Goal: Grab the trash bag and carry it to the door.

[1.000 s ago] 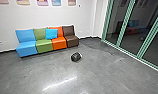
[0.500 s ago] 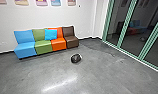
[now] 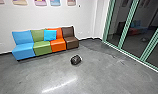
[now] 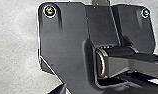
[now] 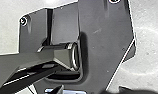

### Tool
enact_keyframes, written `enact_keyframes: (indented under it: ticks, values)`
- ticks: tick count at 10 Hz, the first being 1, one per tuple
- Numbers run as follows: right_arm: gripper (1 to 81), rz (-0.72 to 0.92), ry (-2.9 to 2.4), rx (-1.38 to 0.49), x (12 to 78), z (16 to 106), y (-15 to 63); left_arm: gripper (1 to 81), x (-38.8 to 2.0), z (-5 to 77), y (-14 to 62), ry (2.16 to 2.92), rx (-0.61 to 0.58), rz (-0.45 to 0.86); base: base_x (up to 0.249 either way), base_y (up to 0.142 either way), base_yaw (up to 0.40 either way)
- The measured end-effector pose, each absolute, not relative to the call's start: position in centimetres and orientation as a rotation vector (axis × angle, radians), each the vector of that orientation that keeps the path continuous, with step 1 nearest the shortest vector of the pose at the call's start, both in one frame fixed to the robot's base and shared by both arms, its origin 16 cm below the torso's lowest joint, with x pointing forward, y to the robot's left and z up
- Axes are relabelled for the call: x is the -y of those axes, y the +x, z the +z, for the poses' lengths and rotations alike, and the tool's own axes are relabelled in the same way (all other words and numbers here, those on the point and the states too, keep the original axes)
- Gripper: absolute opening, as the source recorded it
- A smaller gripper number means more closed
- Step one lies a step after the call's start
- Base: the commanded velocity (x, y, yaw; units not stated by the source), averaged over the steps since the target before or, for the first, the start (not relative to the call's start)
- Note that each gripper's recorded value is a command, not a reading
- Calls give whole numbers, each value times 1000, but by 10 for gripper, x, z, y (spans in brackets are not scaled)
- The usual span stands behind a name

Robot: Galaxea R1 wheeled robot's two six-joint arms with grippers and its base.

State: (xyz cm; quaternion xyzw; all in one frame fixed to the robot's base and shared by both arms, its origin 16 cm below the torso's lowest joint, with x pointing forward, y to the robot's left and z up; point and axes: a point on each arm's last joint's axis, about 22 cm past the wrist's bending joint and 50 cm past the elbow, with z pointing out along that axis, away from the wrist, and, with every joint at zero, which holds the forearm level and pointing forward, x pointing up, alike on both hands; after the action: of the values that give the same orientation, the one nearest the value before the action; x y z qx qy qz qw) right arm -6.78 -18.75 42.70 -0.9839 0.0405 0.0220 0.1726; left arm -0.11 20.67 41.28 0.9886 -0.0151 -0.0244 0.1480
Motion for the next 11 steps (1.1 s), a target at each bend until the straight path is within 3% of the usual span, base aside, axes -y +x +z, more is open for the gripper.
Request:
enact_keyframes:
  ticks: [11]
  values:
    - [811, 62, -2792, -114, 187, 427, -68, 811, -204, 413, -2, 2839, 43, -71, 166, 0, 0]
